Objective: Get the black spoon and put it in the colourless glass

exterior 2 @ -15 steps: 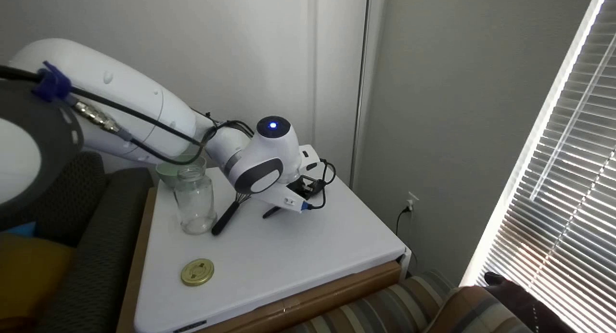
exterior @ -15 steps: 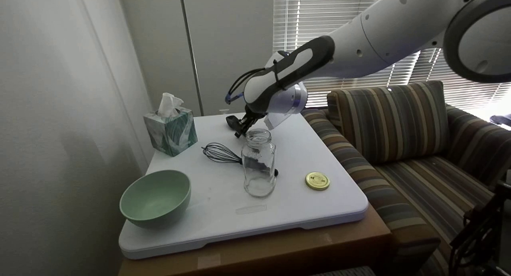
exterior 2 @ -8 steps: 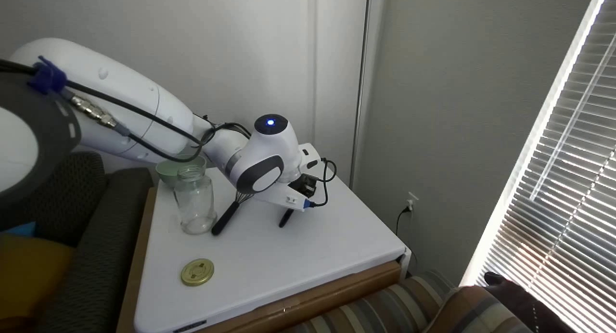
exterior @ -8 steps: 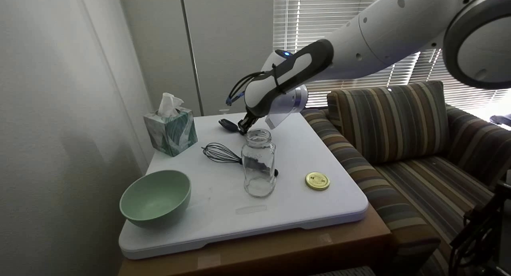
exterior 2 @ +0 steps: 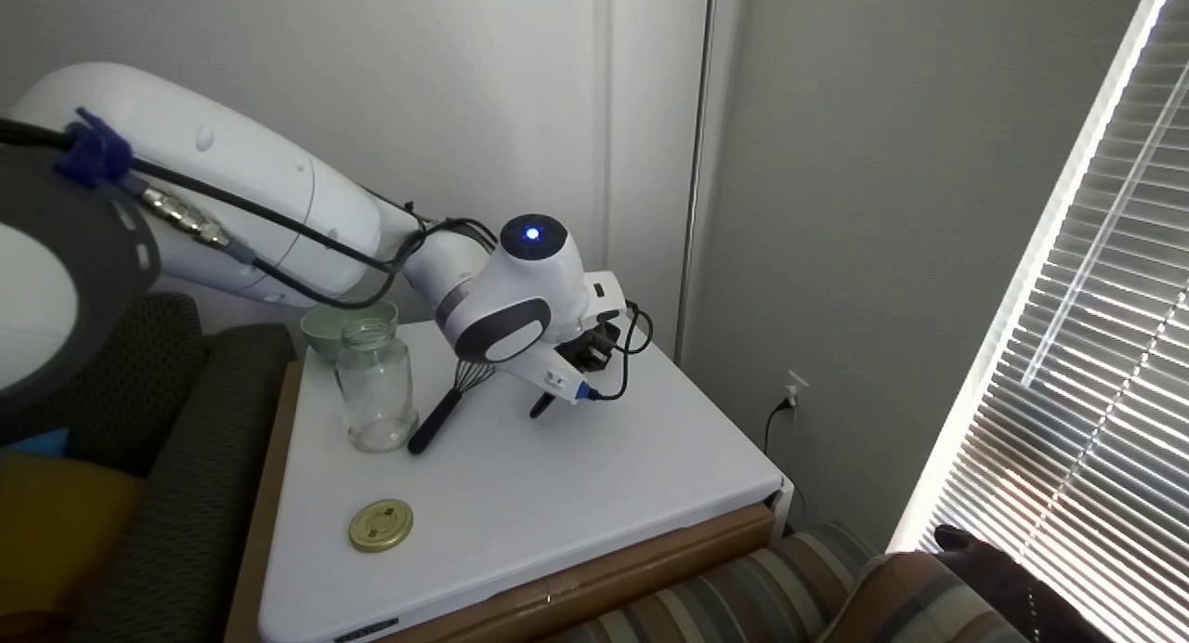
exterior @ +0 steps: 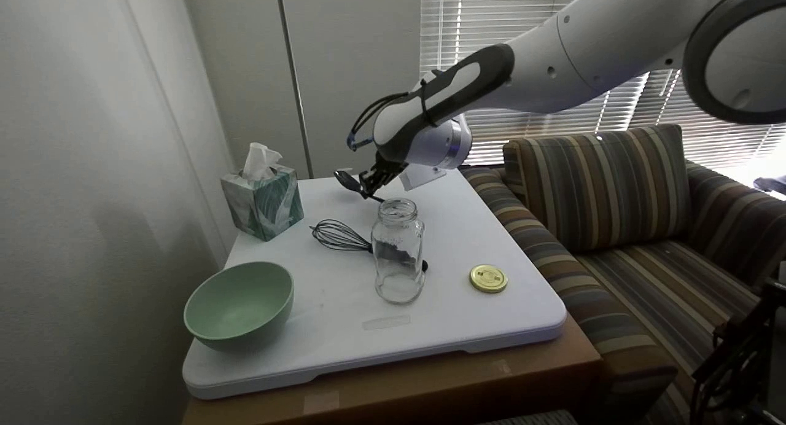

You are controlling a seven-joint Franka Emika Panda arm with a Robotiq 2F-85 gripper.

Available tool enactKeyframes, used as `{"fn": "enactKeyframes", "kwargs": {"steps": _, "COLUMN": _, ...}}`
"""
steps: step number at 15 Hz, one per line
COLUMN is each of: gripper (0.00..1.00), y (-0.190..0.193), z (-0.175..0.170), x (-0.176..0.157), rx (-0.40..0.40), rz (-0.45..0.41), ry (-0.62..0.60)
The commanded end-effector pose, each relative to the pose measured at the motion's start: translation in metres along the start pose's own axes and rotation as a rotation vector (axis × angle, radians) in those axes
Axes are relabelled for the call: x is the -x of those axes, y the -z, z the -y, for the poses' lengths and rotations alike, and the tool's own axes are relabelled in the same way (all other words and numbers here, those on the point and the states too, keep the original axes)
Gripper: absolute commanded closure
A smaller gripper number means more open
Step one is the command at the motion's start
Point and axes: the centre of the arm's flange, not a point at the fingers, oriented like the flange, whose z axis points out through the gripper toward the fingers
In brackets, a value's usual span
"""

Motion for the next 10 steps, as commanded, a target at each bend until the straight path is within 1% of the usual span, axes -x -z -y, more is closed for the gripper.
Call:
{"fn": "enactKeyframes", "kwargs": {"steps": 1, "gripper": 0.97, "y": 0.044, "z": 0.006, "x": -0.028, "rx": -0.075, "rz": -0.098, "ry": -0.049}}
{"fn": "enactKeyframes", "kwargs": {"steps": 3, "gripper": 0.97, "y": 0.066, "z": 0.016, "x": -0.045, "rx": -0.097, "rz": -0.124, "ry": -0.013}}
{"fn": "enactKeyframes", "kwargs": {"steps": 5, "gripper": 0.97, "y": 0.088, "z": 0.026, "x": -0.062, "rx": -0.101, "rz": -0.145, "ry": 0.043}}
{"fn": "enactKeyframes", "kwargs": {"steps": 10, "gripper": 0.97, "y": 0.132, "z": 0.044, "x": -0.093, "rx": -0.141, "rz": -0.220, "ry": 0.167}}
